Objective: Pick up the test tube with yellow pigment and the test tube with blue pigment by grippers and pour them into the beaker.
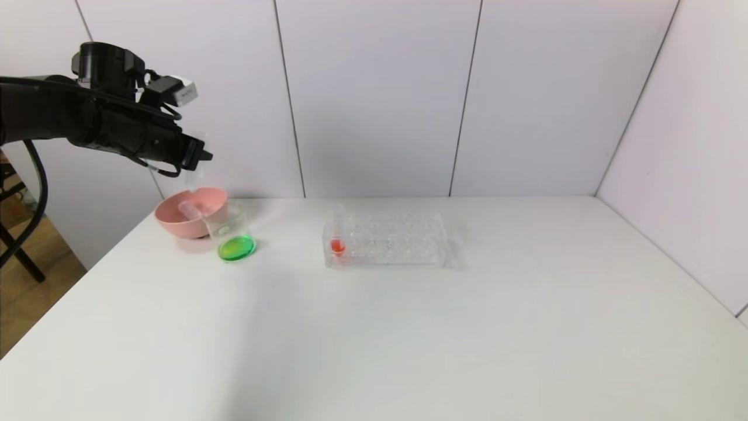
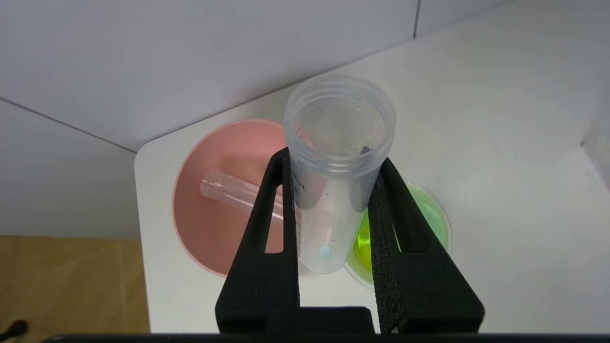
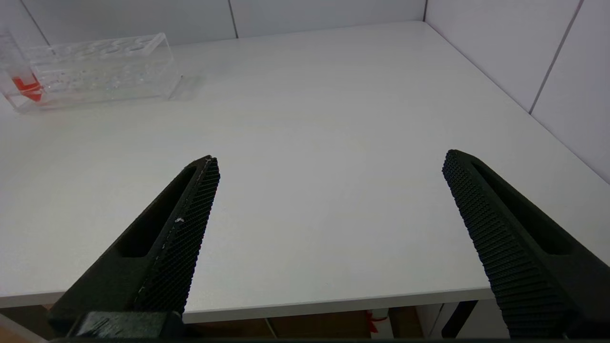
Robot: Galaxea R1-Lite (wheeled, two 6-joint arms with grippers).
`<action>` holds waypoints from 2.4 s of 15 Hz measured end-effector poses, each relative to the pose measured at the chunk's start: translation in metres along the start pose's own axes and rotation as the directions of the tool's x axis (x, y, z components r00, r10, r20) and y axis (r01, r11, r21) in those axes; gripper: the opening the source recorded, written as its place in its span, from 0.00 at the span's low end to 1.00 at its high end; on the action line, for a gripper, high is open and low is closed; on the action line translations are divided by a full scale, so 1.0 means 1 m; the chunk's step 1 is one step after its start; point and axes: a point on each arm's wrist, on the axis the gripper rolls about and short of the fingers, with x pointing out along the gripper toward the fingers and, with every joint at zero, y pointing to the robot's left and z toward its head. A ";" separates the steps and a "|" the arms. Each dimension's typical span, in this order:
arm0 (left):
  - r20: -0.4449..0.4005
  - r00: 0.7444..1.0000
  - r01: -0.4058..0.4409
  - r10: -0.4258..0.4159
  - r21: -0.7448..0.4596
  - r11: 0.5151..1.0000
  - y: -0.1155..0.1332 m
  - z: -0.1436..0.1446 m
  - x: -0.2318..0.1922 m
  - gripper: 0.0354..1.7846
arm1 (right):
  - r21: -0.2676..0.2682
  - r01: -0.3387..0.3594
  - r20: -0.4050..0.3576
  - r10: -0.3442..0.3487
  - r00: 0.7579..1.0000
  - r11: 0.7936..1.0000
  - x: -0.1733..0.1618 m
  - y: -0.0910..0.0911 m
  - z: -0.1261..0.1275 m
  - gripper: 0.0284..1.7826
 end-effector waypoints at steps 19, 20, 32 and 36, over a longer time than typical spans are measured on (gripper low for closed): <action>0.091 0.949 -0.257 0.302 -0.335 0.907 0.030 -0.053 0.040 0.34 | 0.000 0.000 0.000 0.000 1.000 1.000 0.000 0.000 0.000 0.96; 0.090 0.949 -0.256 0.301 -0.335 0.907 0.031 -0.054 0.041 0.41 | 0.000 0.000 0.000 0.000 1.000 1.000 0.000 0.000 0.000 0.96; 0.133 0.943 -0.247 0.304 -0.331 0.911 0.028 -0.040 0.022 0.99 | 0.000 0.000 0.000 0.000 1.000 1.000 0.000 0.000 0.000 0.96; 0.201 0.932 -0.229 0.302 -0.319 0.920 0.014 -0.017 -0.029 0.99 | 0.000 0.000 0.000 0.000 1.000 1.000 0.000 0.000 0.000 0.96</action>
